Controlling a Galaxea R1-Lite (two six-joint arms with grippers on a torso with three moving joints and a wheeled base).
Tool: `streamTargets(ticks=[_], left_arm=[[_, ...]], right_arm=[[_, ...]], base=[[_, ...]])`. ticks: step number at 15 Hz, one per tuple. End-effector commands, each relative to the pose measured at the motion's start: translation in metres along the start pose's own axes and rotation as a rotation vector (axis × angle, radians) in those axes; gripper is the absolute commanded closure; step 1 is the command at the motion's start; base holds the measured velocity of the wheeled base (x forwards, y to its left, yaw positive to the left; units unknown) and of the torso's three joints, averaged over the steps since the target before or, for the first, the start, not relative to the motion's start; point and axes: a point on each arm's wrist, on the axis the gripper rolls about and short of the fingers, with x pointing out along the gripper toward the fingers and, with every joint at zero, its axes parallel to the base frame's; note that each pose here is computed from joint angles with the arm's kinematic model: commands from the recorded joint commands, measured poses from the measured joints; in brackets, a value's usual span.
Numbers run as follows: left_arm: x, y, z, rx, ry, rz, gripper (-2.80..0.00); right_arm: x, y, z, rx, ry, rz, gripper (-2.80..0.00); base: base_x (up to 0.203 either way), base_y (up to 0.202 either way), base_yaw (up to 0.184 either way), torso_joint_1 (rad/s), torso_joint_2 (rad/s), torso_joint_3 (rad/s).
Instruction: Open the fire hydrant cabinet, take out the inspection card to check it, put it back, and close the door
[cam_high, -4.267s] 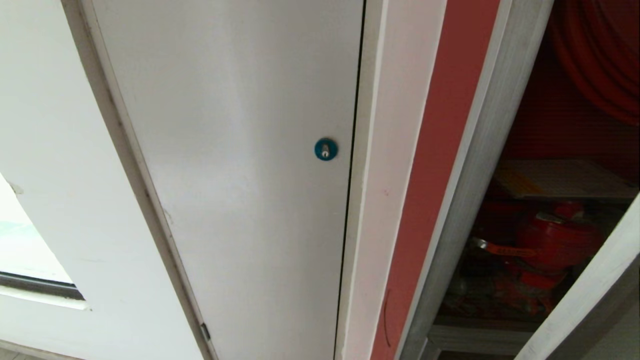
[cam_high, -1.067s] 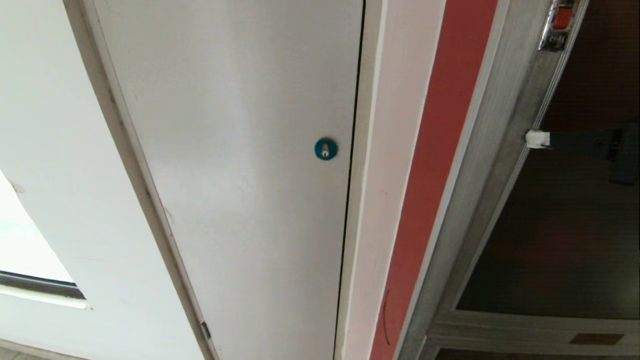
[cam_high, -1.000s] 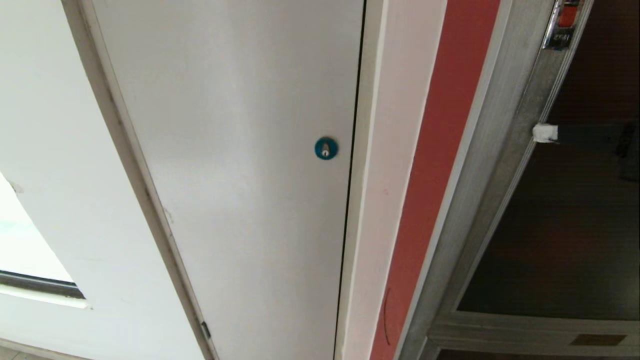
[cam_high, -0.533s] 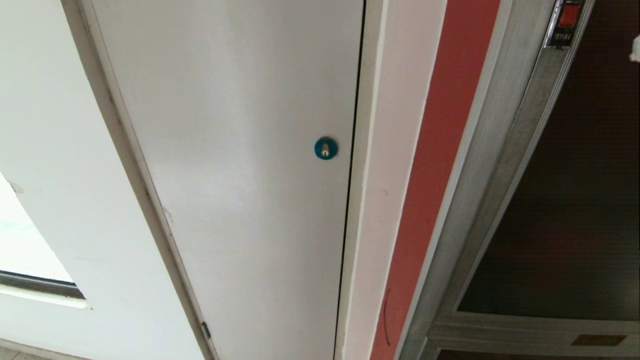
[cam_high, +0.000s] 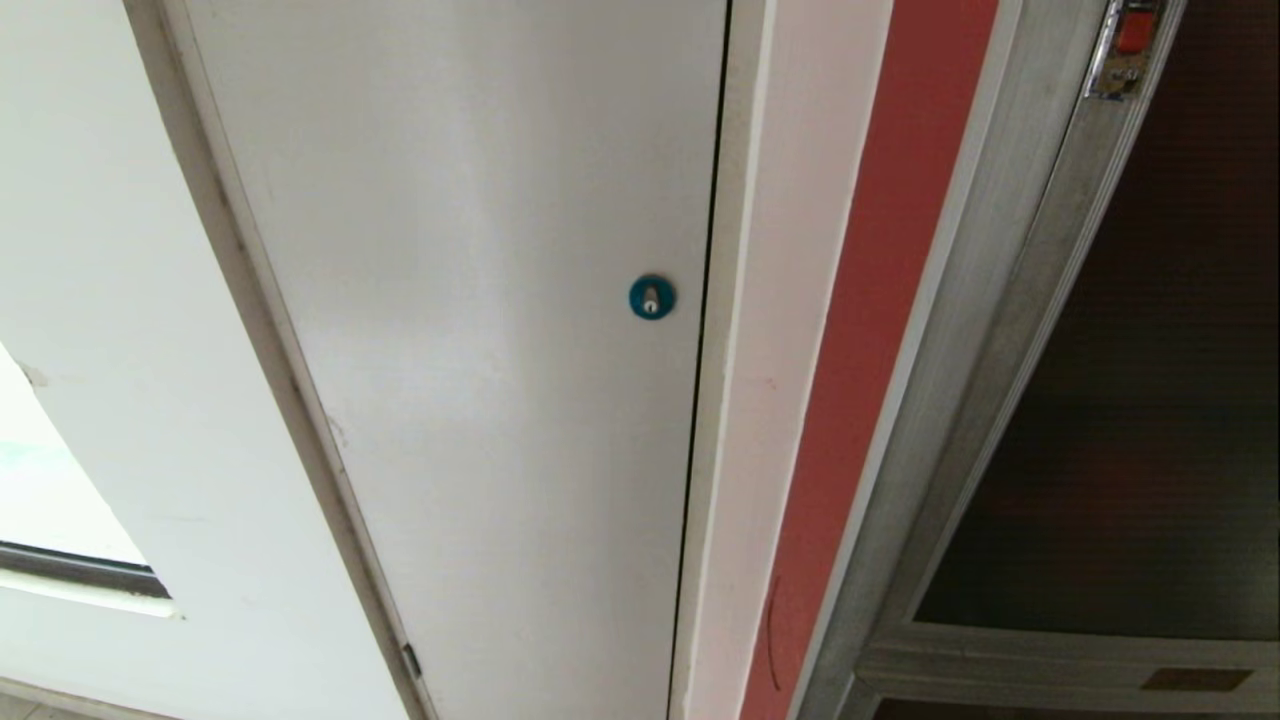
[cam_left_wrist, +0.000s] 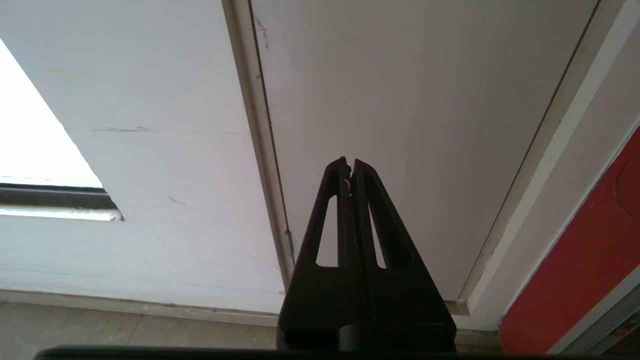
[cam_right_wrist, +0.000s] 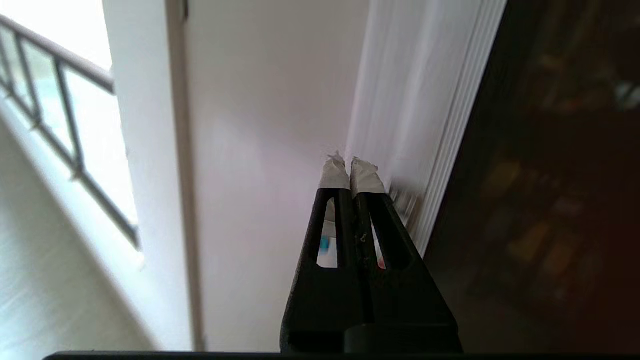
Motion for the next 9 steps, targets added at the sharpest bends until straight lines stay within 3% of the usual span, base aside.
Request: streamTargets(ticks=[1,9], left_arm=[[0.0,0.0,0.0,0.0,0.0,0.0,0.0],[0.0,0.0,0.0,0.0,-0.001,0.0,0.0]], right_arm=[[0.022,-0.009,0.005,-0.007,-0.015,-0.008,0.0],[0.068,-0.031,-0.002,-0.038,-0.097,-0.104,0.0]], base=[[0.0,0.0,0.0,0.0,0.0,0.0],[0.0,0.0,0.0,0.0,0.0,0.0]])
